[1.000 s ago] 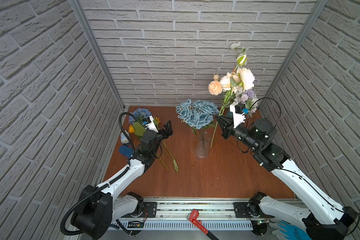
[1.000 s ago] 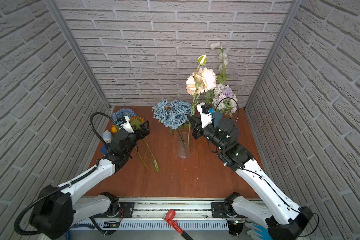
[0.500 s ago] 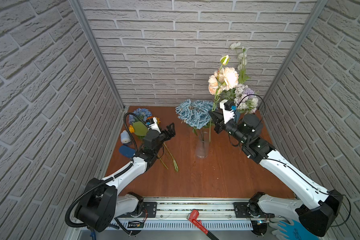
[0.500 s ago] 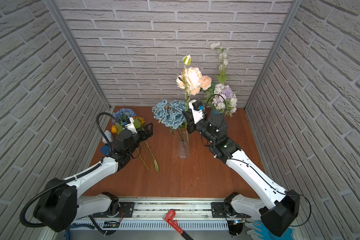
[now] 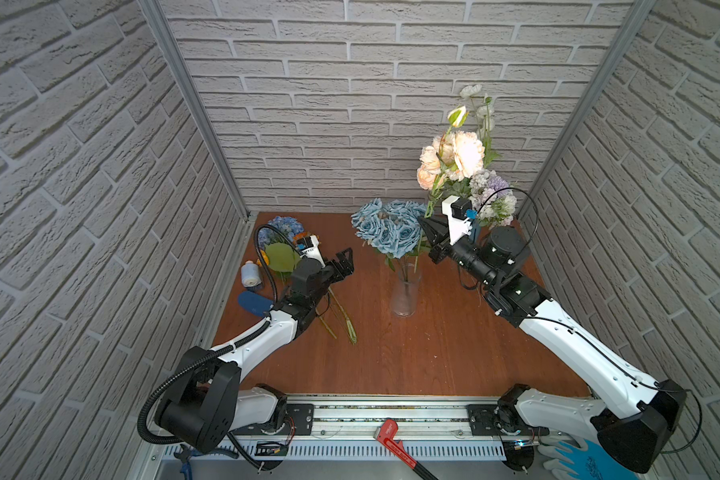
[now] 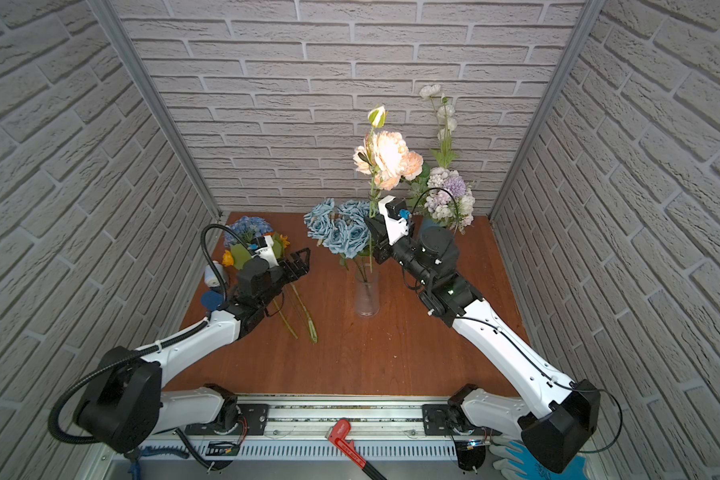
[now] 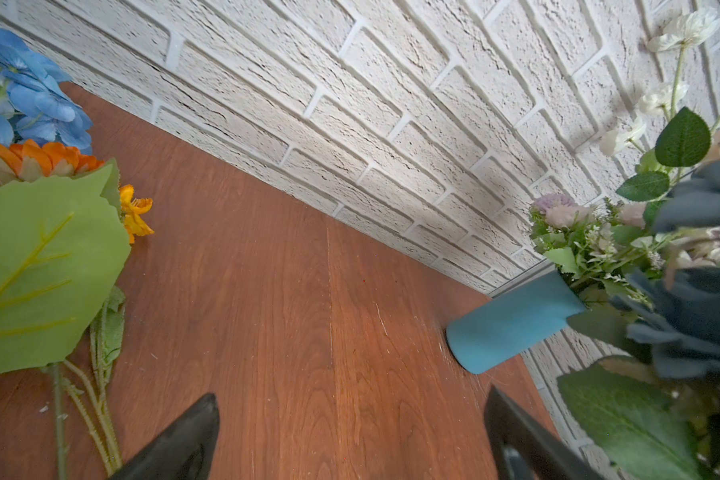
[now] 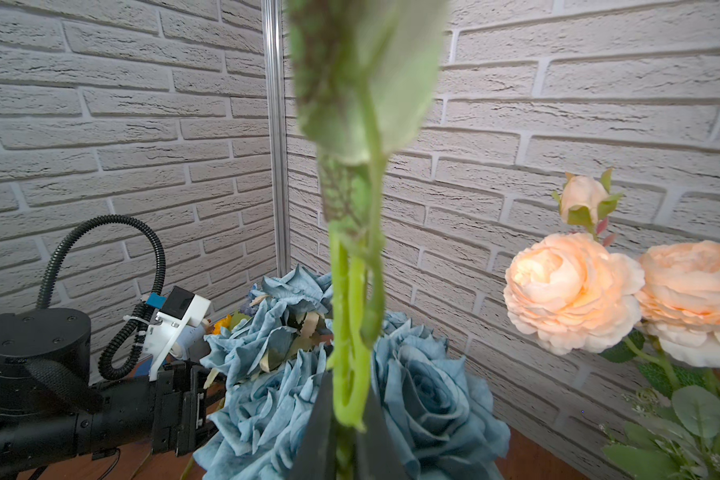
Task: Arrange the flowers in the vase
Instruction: 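Lower the pink rose stem into the teal vase with the right gripper, then open the right gripper off the rose while the left reaches toward the hydrangea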
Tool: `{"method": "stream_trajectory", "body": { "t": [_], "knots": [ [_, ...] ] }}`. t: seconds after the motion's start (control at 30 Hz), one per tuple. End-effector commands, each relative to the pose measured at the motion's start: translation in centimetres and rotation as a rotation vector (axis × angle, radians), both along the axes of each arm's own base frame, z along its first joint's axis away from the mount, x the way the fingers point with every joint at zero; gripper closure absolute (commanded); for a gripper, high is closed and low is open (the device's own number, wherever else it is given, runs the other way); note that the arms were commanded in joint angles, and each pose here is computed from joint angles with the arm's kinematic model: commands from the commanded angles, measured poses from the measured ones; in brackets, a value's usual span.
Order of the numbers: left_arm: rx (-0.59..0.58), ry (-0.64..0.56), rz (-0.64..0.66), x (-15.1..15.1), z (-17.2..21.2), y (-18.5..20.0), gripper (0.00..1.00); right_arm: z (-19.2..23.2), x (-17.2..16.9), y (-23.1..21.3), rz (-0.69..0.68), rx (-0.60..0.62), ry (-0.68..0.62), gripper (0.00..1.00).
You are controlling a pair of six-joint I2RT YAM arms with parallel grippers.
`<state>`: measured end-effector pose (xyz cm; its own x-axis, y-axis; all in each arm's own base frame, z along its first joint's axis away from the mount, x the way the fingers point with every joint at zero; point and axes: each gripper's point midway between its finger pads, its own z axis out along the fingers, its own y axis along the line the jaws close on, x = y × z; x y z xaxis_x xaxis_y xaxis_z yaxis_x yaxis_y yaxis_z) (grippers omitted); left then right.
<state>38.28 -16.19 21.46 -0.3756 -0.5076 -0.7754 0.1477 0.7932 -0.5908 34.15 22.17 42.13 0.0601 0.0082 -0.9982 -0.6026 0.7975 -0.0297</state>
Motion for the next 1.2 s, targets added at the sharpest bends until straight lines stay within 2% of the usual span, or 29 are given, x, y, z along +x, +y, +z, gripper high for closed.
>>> {"method": "stream_trajectory", "body": {
  "t": [0.0,0.3,0.97,1.17],
  "knots": [
    [-0.033,-0.059,-0.008,0.6,2.2,-0.4,0.02,2.2,-0.5,-0.1,0.007,0.033,-0.072,0.94],
    [-0.036,-0.057,-0.009,0.5,2.1,-0.4,0.02,-4.6,0.0,-0.2,-0.011,0.040,0.075,0.94],
    [-0.062,-0.063,-0.035,0.4,2.7,-1.1,0.02,-14.2,-0.5,-1.5,-0.073,0.050,0.280,0.94],
    [-0.055,-0.068,-0.033,0.2,2.9,-1.0,0.02,-16.1,0.0,-1.2,-0.071,0.048,0.313,0.87]
  ]
}}
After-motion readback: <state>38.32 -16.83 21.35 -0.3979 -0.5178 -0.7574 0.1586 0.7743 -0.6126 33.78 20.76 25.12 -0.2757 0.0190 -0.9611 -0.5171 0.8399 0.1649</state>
